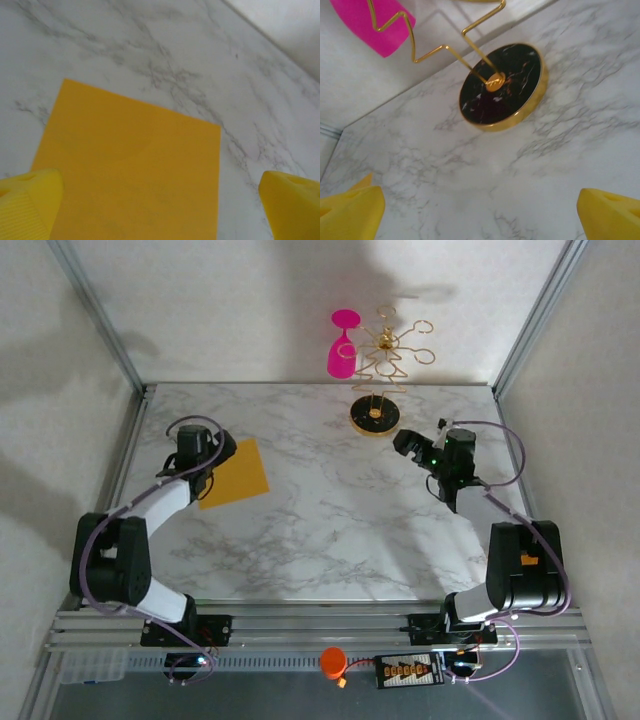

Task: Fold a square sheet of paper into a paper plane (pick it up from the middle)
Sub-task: Move the square sheet of paper to the center of the table.

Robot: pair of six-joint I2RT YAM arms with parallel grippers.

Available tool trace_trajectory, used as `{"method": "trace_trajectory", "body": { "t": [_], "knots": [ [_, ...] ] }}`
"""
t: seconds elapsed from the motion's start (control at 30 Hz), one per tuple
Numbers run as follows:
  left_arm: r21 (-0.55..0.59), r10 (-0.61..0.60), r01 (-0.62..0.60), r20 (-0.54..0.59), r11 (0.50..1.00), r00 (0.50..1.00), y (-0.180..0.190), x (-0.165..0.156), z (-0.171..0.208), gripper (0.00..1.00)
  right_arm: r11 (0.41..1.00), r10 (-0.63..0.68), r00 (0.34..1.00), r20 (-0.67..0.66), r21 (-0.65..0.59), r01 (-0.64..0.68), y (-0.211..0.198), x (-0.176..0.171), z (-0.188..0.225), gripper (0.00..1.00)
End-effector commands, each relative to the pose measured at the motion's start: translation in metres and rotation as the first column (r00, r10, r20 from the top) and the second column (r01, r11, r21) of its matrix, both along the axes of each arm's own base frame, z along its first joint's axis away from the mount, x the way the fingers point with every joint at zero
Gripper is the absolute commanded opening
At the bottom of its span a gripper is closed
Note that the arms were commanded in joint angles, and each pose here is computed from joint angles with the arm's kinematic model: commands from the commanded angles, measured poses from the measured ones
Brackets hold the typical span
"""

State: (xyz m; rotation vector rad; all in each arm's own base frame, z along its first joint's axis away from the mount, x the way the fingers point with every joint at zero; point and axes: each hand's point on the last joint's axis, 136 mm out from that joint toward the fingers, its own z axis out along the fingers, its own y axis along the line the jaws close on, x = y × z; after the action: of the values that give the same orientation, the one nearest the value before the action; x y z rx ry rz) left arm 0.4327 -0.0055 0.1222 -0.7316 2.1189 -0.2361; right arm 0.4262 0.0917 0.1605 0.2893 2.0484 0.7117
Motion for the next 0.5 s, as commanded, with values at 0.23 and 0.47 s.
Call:
{"method": "trace_trajectory", "body": {
  "t": [0.23, 0.47],
  "knots": [
    [-0.116, -0.108, 0.086, -0.195, 0.99, 0.975, -0.038, 0.022, -0.05, 0.95, 0.998, 0.016, 0.997, -0.079, 0.065, -0.011, 0.017, 0.009, -0.008, 0.99],
    [-0.061, -0.144, 0.131, -0.309, 0.99, 0.94, -0.054, 0.016, -0.081, 0.93, 0.998, 0.027, 0.995, -0.101, 0.066, -0.02, 0.022, 0.011, -0.014, 0.99]
  ]
}}
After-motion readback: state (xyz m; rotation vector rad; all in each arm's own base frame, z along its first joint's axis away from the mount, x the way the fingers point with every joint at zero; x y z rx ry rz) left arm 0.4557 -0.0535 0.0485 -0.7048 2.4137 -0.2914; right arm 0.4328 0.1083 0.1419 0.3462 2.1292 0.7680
